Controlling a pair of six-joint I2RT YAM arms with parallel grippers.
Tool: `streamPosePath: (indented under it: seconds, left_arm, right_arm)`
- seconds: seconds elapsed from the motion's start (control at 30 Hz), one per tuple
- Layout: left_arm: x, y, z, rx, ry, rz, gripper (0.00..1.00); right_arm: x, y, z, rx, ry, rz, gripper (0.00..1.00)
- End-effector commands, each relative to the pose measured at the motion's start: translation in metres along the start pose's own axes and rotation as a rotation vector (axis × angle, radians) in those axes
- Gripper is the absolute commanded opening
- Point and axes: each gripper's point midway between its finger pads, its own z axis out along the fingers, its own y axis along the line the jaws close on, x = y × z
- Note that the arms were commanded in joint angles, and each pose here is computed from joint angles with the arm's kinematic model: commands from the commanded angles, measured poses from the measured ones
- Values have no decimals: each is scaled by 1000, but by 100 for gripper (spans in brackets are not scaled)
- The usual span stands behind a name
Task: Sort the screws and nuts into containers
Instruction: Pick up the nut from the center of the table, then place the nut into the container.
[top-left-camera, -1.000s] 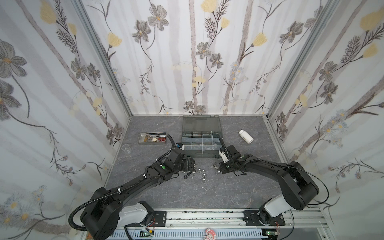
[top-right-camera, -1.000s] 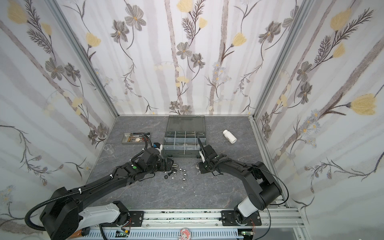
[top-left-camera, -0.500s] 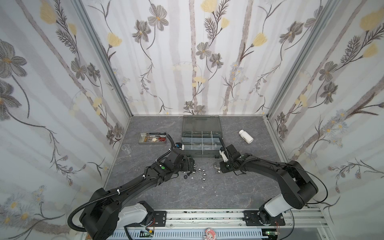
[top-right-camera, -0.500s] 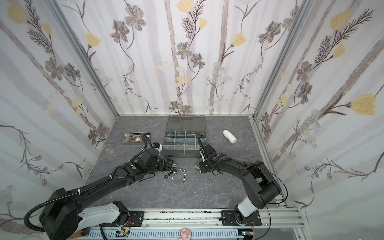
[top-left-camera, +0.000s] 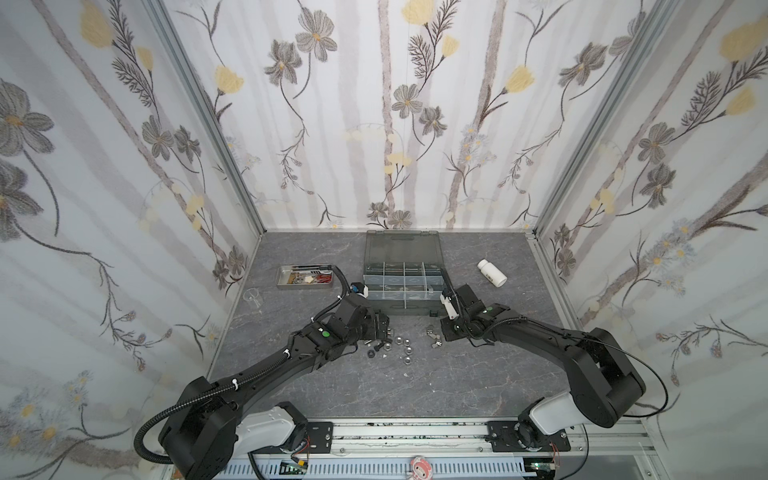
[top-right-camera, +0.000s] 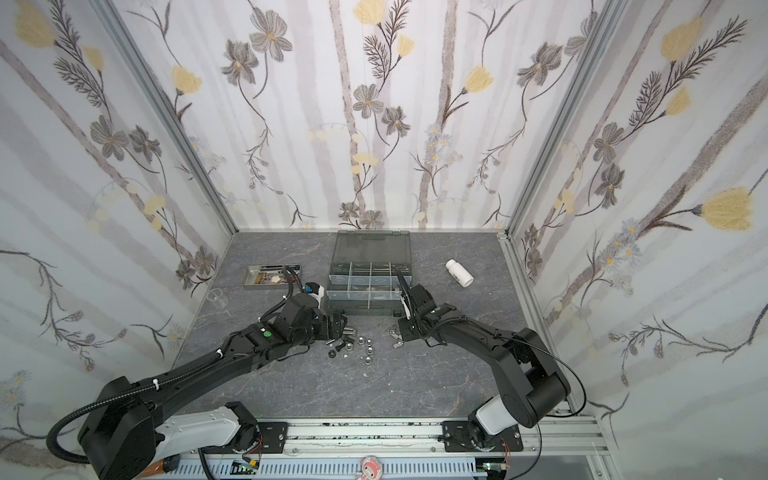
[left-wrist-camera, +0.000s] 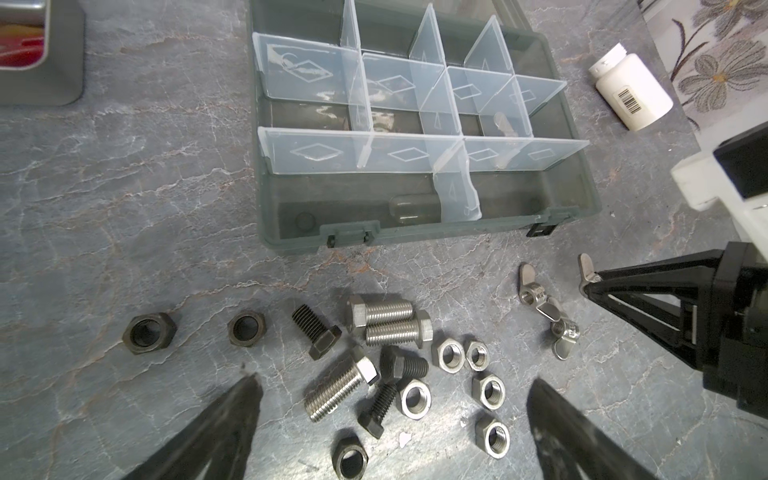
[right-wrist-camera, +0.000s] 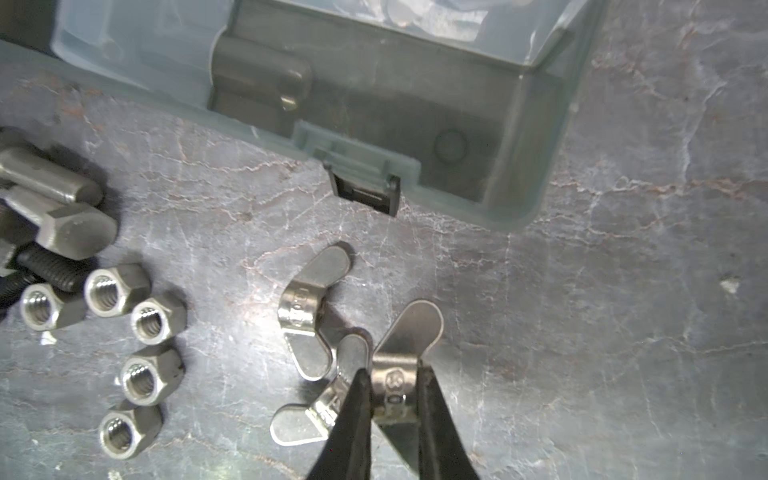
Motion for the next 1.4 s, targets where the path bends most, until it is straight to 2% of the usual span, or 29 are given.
streamPosePath:
  seconds: [0.0,0.47,0.83,1.17,1.37]
  left_arm:
    - [-9,-1,-5,-5,-36,13,100]
    - [-21,6,-8,-61,-84,28,100]
    - [-28,13,-4,-110,-109,38,100]
    - [-34,7,7,-96,-115,44,100]
    - [-25,5,24,-79,-81,61,100]
  right_arm:
    - [-9,0,-11,13,-23,2,14]
    - [-61,0,-38,21,-116,6,14]
    - [-104,-13,-37,6,-149,30,15]
    - [-128,-19,-1,7,-110,38,15]
    - [-142,-18,16,4,-100,36,15]
